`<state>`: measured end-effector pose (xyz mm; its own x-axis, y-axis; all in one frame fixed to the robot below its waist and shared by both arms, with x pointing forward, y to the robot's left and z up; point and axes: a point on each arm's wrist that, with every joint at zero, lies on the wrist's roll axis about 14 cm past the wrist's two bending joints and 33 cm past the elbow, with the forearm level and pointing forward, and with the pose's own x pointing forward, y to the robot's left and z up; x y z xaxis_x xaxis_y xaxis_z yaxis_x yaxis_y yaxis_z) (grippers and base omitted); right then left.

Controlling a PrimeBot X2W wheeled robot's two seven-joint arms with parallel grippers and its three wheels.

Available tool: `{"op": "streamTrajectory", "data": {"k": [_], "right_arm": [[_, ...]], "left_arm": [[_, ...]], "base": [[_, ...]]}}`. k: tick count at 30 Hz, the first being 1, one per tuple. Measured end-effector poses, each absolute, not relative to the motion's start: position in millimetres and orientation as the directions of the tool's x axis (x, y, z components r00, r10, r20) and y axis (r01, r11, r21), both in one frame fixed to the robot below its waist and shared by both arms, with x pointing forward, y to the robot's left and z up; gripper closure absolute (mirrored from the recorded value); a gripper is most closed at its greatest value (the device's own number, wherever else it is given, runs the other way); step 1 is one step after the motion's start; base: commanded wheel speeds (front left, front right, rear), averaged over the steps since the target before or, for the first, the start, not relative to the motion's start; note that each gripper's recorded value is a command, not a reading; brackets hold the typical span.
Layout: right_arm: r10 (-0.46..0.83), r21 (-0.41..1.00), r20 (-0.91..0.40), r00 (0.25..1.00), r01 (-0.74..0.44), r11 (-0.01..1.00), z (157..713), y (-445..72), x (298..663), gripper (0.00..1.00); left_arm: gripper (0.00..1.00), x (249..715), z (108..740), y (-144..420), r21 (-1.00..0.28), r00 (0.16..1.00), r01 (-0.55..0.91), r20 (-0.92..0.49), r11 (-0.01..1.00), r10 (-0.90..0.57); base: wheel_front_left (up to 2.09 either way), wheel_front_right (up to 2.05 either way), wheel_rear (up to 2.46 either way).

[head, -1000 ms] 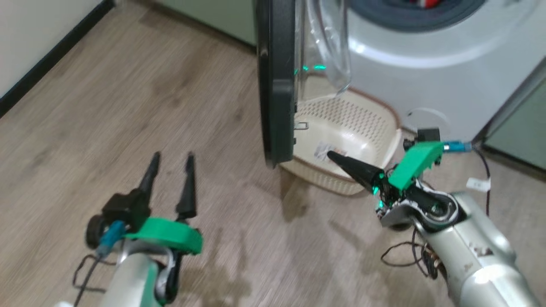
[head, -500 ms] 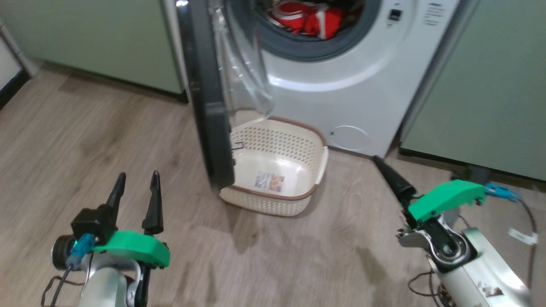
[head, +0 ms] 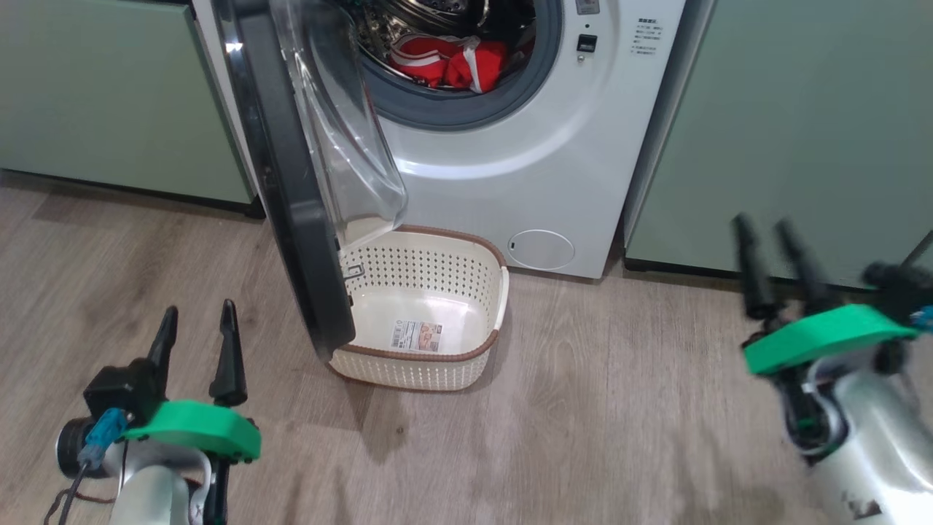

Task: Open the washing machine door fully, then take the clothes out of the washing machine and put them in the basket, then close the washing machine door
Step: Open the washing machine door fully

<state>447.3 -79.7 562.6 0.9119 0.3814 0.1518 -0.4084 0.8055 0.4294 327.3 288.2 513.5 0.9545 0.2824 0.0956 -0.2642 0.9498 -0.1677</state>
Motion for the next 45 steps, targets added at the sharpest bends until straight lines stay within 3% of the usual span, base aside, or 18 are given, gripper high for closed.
{"op": "streamTrajectory", "data": {"k": [4,10,34,35,36,37,45], "right_arm": [[0.361,0.241,0.222,0.906,-0.409,0.88,574.5,-88.0,433.6,0.0],[0.356,0.128,0.138,0.924,-0.373,0.919,534.1,-90.8,401.3,0.0],[0.303,0.126,0.083,0.949,-0.312,0.942,512.9,-104.9,395.0,0.0],[0.304,0.123,0.081,0.949,-0.312,0.942,512.3,-104.7,395.0,0.0],[0.305,0.123,0.08,0.949,-0.313,0.942,511.8,-104.6,395.1,0.0],[0.305,0.123,0.078,0.949,-0.313,0.942,511.4,-104.4,395.0,0.0],[0.31,0.128,0.062,0.949,-0.315,0.94,505.7,-102.4,395.9,0.0]], "left_arm": [[0.0,329.5,513.5,286.6,-0.159,0.957,-0.259,0.095,0.953,0.276],[0.0,330.1,511.8,285.1,-0.155,0.958,-0.255,0.089,0.954,0.271],[0.0,327.6,500.3,282.7,-0.161,0.962,-0.255,0.055,0.953,0.267],[0.22,327.5,500.3,282.9,-0.161,0.962,-0.255,0.055,0.953,0.267],[0.69,327.4,501.0,283.6,-0.162,0.961,-0.258,0.057,0.953,0.27],[1.0,327.1,502.0,285.2,-0.163,0.96,-0.262,0.061,0.951,0.275],[1.0,321.2,543.5,330.0,-0.239,0.888,-0.376,0.184,0.895,0.422]], "base": [[0.0,0.0,0.0],[0.0,0.0,0.0],[0.0,0.0,0.0],[0.0,0.0,0.0],[0.0,0.0,0.0],[0.0,0.0,0.0],[0.0,0.0,0.0]]}}
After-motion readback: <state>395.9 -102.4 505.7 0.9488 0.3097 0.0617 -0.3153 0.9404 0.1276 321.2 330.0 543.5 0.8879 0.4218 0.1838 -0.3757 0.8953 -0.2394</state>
